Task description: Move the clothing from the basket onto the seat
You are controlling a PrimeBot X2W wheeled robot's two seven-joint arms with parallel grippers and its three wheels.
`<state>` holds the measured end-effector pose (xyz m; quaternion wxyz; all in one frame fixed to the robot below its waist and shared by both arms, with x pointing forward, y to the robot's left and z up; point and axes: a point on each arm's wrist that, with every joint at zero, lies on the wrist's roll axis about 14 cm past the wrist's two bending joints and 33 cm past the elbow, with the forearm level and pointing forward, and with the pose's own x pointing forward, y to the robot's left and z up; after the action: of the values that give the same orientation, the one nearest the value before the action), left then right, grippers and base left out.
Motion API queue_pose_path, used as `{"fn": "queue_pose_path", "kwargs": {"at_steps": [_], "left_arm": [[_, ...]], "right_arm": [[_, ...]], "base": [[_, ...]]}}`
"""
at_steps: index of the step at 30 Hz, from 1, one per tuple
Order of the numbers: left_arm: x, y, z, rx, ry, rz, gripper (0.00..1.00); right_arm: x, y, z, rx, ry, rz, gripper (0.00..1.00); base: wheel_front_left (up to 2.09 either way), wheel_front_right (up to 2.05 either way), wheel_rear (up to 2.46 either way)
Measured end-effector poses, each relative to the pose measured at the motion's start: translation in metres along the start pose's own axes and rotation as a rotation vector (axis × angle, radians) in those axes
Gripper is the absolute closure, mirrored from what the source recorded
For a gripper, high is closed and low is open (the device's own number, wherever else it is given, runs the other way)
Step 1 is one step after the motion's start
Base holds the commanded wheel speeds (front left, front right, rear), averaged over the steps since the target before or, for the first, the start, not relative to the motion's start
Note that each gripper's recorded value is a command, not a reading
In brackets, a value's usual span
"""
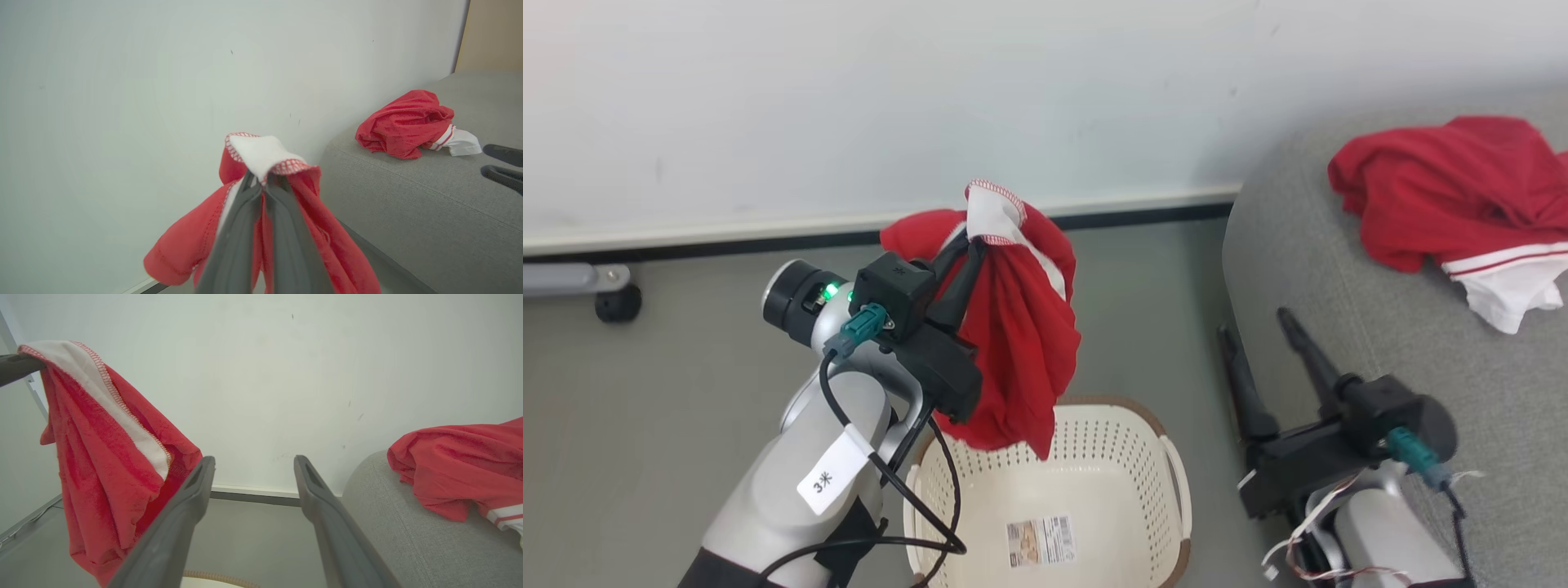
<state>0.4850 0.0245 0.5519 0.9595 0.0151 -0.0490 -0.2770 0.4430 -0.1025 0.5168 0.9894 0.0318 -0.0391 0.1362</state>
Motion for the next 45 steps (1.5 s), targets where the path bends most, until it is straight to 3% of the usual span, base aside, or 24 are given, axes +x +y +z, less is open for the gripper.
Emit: {"fn": "queue_pose_path", "kwargs": {"at_steps": [11, 26, 38, 45], "left_arm": [[-0.022, -0.036, 0.055, 0.010, -0.088, -0.062, 1.00], [-0.055, -0.076, 0.088, 0.010, -0.127, -0.129, 1.00], [-0.064, -0.088, 0.093, -0.012, -0.122, -0.159, 1.00], [-0.066, -0.090, 0.096, -0.021, -0.115, -0.167, 1.00]], "right_arm": [[-0.032, 0.070, 0.008, -0.002, 0.007, 0.192, 0.00], [-0.062, 0.142, 0.014, -0.032, 0.003, 0.416, 0.00], [-0.072, 0.162, -0.005, 0.004, 0.073, 0.475, 0.00], [-0.053, 0.162, 0.009, -0.024, 0.048, 0.471, 0.00]], "base": [[0.00, 0.00, 0.00], [0.00, 0.00, 0.00], [0.00, 0.00, 0.00], [0.00, 0.00, 0.00]]}}
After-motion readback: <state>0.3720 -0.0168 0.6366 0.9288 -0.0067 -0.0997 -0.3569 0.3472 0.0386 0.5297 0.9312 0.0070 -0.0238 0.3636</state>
